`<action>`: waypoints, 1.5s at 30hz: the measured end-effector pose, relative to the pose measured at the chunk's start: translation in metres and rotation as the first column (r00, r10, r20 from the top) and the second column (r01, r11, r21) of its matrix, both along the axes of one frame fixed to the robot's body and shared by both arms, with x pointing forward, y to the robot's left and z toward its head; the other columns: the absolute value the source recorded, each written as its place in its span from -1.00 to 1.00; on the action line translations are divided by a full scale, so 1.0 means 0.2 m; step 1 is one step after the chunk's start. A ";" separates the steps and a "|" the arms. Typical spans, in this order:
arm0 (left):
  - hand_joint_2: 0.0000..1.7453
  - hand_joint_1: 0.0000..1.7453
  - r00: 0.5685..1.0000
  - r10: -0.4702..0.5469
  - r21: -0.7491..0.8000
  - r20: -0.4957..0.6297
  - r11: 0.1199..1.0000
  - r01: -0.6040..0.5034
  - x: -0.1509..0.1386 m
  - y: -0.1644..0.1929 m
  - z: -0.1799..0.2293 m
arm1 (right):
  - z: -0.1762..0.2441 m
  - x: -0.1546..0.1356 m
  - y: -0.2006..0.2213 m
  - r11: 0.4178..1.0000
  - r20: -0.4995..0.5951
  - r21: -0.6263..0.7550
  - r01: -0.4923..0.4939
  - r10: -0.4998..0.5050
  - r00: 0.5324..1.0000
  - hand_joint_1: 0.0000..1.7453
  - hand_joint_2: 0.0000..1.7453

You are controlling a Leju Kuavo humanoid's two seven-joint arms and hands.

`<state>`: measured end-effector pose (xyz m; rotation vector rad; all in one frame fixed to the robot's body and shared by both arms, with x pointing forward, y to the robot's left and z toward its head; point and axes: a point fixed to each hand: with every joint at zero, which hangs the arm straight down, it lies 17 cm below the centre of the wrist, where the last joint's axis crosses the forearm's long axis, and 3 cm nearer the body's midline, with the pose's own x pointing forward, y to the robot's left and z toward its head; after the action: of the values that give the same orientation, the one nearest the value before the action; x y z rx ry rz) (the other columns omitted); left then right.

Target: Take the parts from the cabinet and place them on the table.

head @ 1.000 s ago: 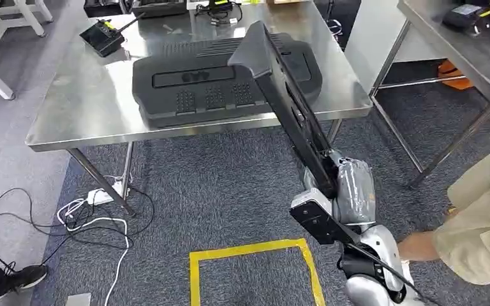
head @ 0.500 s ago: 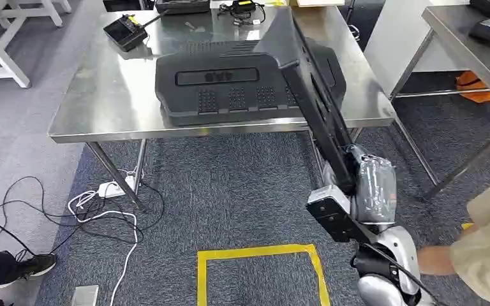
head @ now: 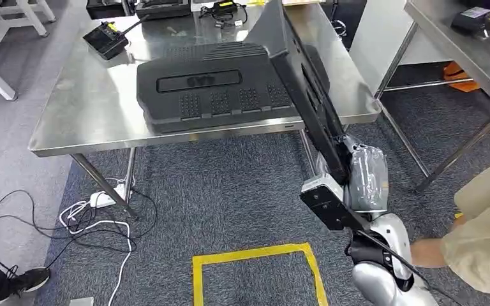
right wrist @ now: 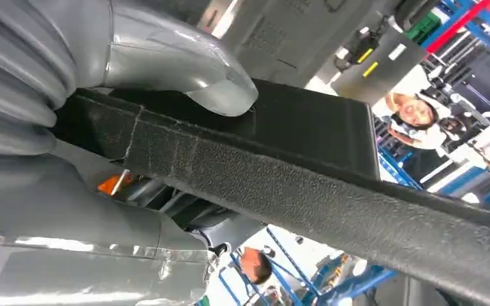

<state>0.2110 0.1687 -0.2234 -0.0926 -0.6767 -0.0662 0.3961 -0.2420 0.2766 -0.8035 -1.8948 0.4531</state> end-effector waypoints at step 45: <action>1.00 -1.00 1.000 0.007 -0.008 -0.011 1.000 -0.007 -0.02 0.01 -0.01 | -0.06 0.06 -0.02 1.000 -0.021 0.015 -0.002 0.003 1.000 1.00 1.00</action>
<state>0.2070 0.1701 -0.2251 -0.0982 -0.6665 -0.0565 0.4087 -0.2456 0.2640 -0.7840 -1.8784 0.4470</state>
